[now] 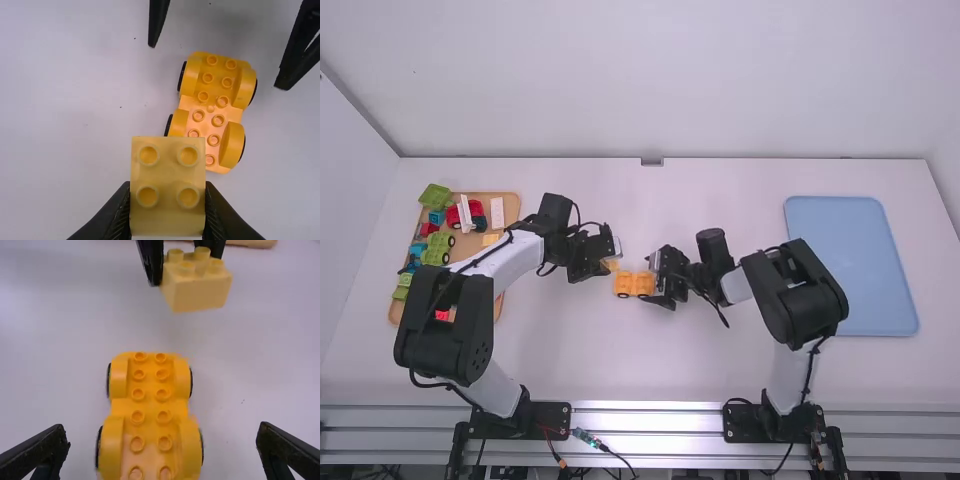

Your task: Assemble lego blocks to make yellow taxi

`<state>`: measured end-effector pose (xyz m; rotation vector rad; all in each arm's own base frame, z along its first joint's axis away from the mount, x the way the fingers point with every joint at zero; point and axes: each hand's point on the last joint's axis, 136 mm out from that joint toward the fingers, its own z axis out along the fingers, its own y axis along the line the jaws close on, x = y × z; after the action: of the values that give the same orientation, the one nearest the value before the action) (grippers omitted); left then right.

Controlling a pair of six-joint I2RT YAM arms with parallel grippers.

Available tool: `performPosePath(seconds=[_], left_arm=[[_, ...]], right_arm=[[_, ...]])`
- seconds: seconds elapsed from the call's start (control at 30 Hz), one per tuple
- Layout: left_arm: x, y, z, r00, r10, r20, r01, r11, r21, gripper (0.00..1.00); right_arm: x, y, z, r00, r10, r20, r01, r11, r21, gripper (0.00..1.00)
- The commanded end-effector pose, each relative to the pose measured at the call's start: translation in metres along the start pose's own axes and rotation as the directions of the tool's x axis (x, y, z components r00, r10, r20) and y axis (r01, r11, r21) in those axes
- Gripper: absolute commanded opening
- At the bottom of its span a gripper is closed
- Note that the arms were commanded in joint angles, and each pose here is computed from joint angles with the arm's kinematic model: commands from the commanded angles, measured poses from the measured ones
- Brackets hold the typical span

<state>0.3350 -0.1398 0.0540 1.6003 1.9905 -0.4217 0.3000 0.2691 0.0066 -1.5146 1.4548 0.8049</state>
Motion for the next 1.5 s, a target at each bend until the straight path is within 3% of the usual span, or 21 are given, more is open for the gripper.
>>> performPosePath(seconds=[0.0,0.47,0.7,1.07,1.3,1.47], left_arm=[[-0.006,-0.006,-0.004,1.000,0.020,0.014,-0.021,1.000,0.004,0.02],[-0.005,-0.008,-0.003,0.999,0.038,0.015,-0.038,0.999,0.013,0.02],[-0.005,-0.027,0.003,0.988,0.133,0.075,-0.137,0.989,0.060,0.02],[-0.009,-0.026,0.010,0.985,0.117,0.130,-0.122,0.992,0.029,0.02],[-0.016,-0.034,0.016,0.981,0.149,0.125,-0.155,0.987,0.045,0.01],[-0.017,-0.038,0.023,0.979,0.181,0.093,-0.186,0.982,0.044,0.01]], right_arm=[[0.006,0.013,0.008,0.998,0.059,0.014,-0.059,0.998,-0.032,0.99],[0.026,0.005,0.026,0.988,0.151,-0.040,-0.154,0.985,-0.079,0.99],[0.027,0.009,0.025,0.996,0.087,-0.035,-0.090,0.992,-0.086,0.99],[0.028,0.014,0.023,0.999,0.041,-0.016,-0.042,0.997,-0.066,0.68],[0.029,0.011,0.024,0.998,0.061,-0.033,-0.063,0.995,-0.074,0.59],[0.032,0.013,0.025,0.998,0.042,-0.050,-0.047,0.994,-0.097,0.48]])
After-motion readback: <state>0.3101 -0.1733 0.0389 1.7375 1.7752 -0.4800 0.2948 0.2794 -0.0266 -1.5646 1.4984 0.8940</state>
